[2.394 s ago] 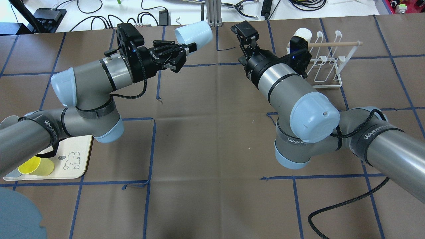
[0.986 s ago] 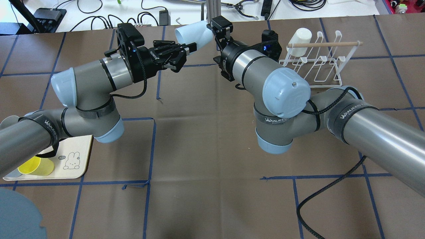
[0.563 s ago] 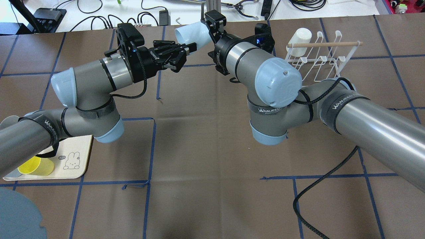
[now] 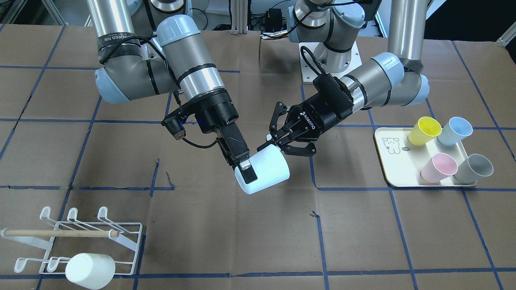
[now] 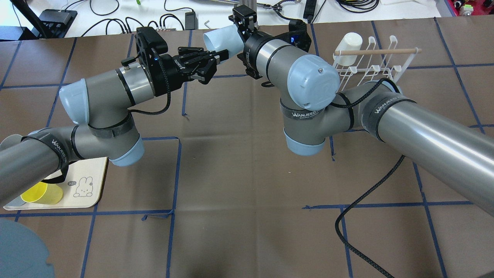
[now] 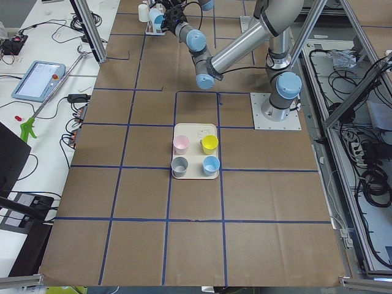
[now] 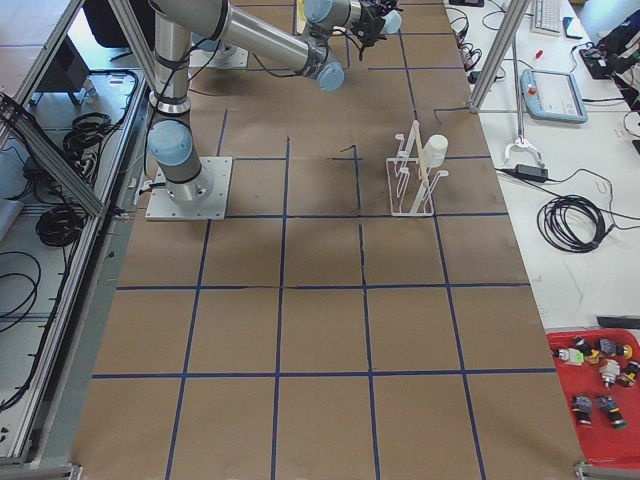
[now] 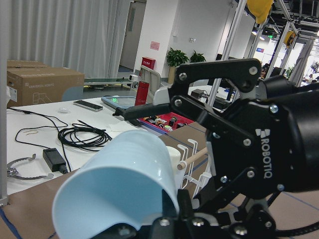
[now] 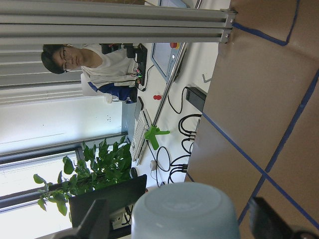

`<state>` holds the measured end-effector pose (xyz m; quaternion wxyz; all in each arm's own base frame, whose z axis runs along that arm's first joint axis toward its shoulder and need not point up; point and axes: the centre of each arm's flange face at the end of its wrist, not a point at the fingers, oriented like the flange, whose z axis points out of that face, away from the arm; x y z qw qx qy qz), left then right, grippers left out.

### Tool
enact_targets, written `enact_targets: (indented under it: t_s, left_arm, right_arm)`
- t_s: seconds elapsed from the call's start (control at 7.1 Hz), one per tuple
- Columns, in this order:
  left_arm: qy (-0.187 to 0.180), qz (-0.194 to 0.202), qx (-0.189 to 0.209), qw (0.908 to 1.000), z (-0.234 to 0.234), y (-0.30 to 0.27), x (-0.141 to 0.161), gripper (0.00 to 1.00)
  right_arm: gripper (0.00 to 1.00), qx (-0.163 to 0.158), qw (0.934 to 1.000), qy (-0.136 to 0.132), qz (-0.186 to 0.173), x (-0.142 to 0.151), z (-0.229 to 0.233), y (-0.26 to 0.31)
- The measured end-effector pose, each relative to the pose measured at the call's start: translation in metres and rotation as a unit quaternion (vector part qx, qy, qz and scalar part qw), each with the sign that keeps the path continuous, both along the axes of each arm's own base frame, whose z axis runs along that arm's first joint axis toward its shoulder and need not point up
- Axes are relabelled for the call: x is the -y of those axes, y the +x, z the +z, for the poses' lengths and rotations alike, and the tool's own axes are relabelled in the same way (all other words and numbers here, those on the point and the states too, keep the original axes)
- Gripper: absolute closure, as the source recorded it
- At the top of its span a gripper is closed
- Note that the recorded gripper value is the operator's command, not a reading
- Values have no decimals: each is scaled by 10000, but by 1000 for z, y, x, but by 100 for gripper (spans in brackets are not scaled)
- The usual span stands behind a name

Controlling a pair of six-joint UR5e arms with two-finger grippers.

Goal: Transfer IKEA cup to right arm and place on rack

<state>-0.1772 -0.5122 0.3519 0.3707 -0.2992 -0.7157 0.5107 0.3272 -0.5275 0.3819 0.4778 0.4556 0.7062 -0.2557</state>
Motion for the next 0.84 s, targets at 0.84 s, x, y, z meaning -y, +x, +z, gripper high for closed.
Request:
enact_targets:
  t_s: [0.84]
  left_arm:
    - [0, 0, 0, 10000, 0, 0, 0, 89]
  right_arm:
    - [16, -7, 9999, -1, 123, -3, -3, 11]
